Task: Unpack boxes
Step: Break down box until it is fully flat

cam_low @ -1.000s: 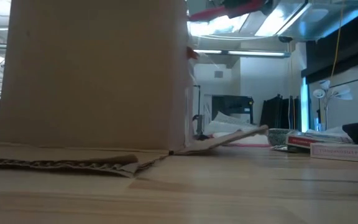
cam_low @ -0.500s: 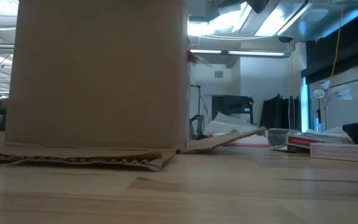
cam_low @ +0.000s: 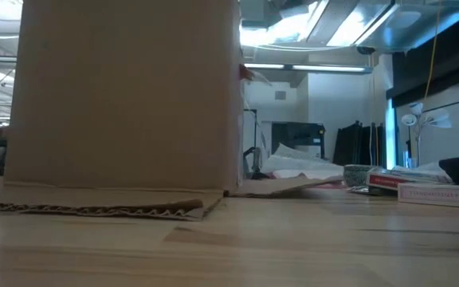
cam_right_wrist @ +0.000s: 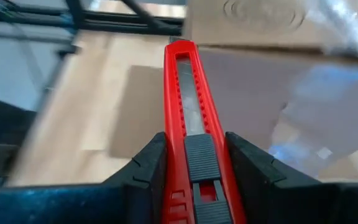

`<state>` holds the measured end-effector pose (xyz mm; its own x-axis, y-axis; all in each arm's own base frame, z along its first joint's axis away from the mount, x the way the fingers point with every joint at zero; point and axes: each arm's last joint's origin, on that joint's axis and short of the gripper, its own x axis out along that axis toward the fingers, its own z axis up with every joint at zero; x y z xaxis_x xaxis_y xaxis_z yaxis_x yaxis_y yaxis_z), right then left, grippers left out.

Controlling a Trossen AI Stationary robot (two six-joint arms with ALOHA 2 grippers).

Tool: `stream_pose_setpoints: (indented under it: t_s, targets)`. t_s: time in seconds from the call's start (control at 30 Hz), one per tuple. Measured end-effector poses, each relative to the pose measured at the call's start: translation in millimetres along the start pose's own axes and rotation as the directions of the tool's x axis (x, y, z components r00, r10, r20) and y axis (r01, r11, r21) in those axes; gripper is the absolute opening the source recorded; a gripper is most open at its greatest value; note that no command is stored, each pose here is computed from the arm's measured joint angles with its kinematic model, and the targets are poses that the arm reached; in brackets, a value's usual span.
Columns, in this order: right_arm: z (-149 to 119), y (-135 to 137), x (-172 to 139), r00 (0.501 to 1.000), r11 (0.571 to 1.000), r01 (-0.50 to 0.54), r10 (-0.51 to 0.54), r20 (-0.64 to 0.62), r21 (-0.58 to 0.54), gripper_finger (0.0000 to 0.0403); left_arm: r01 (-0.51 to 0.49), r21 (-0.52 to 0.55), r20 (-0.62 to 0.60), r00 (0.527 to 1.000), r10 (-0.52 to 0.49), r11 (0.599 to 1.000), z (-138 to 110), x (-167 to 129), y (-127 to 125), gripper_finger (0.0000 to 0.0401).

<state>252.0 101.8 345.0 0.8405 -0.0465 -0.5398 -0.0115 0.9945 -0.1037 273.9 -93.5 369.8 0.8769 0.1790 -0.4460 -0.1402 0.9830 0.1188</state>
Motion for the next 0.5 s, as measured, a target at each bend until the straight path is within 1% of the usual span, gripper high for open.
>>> stream_pose_setpoints:
  t_s: [0.03,0.1,0.2,0.3,0.4,0.5]
  targets:
    - [0,5,4,0.999,0.998,0.048,-0.047,0.013,-0.048,0.0131,0.01,-0.033,0.012,1.0,-0.01,0.999,2,1,1,0.0219]
    - [1,14,12,0.99,0.98,0.141,-0.135,0.047,-0.143,0.0131,0.047,-0.099,0.042,0.998,-0.043,0.994,6,3,5,0.0219]
    - [4,25,22,0.966,0.932,0.254,-0.232,0.112,-0.258,0.0131,0.136,-0.187,0.075,0.989,-0.124,0.973,11,5,8,0.0219]
    - [10,32,28,0.933,0.873,0.356,-0.31,0.185,-0.333,0.0131,0.167,-0.241,0.098,0.984,-0.147,0.956,14,7,10,0.0219]
    - [13,34,34,0.905,0.825,0.422,-0.363,0.22,-0.376,0.0131,0.173,-0.272,0.117,0.982,-0.146,0.947,17,8,13,0.0219]
    - [17,34,37,0.896,0.798,0.441,-0.368,0.247,-0.411,0.0131,0.166,-0.294,0.12,0.983,-0.136,0.941,17,9,17,0.0219]
